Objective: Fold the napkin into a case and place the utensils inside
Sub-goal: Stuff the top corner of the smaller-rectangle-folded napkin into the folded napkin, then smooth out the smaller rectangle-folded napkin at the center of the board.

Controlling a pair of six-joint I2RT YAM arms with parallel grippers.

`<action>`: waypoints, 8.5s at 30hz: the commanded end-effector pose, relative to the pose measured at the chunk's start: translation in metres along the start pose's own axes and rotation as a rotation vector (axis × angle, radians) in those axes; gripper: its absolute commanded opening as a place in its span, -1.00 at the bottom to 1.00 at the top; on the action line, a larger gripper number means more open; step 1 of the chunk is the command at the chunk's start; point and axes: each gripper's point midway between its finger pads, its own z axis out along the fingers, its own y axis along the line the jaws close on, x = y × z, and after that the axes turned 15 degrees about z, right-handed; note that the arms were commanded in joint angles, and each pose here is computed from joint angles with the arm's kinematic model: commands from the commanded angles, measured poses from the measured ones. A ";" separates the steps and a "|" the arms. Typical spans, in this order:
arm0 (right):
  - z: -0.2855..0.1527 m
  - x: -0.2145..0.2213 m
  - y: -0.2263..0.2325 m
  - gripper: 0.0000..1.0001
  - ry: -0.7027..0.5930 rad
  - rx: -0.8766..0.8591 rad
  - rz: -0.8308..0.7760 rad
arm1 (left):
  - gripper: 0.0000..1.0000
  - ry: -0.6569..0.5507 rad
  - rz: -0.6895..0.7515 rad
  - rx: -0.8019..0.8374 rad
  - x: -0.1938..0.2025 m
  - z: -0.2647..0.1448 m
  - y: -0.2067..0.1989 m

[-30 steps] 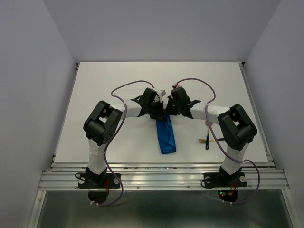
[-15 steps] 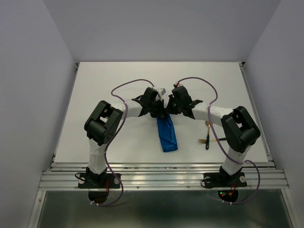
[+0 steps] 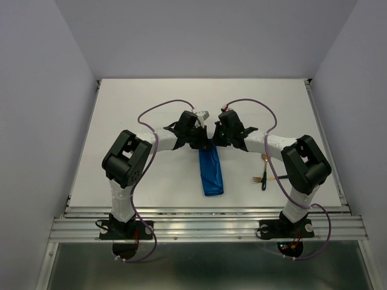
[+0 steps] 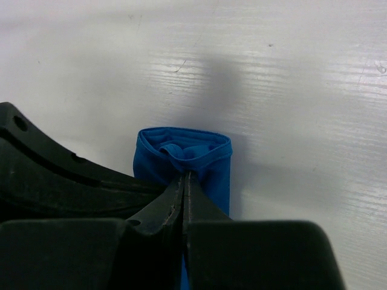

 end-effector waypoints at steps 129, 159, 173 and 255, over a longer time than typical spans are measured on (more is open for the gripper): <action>0.007 -0.001 0.013 -0.98 0.008 -0.018 0.035 | -1.00 -0.182 -0.102 0.050 -0.031 -0.002 -0.007; -0.007 -0.008 0.022 -0.98 -0.004 -0.046 0.016 | -1.00 -0.075 -0.078 -0.005 0.001 0.014 0.011; -0.019 -0.004 0.028 -0.98 0.026 -0.076 0.003 | -1.00 -0.070 -0.104 -0.027 0.006 0.025 0.019; 0.000 0.001 -0.004 -0.21 0.012 0.149 -0.265 | -1.00 -0.050 -0.114 -0.282 0.036 -0.084 0.048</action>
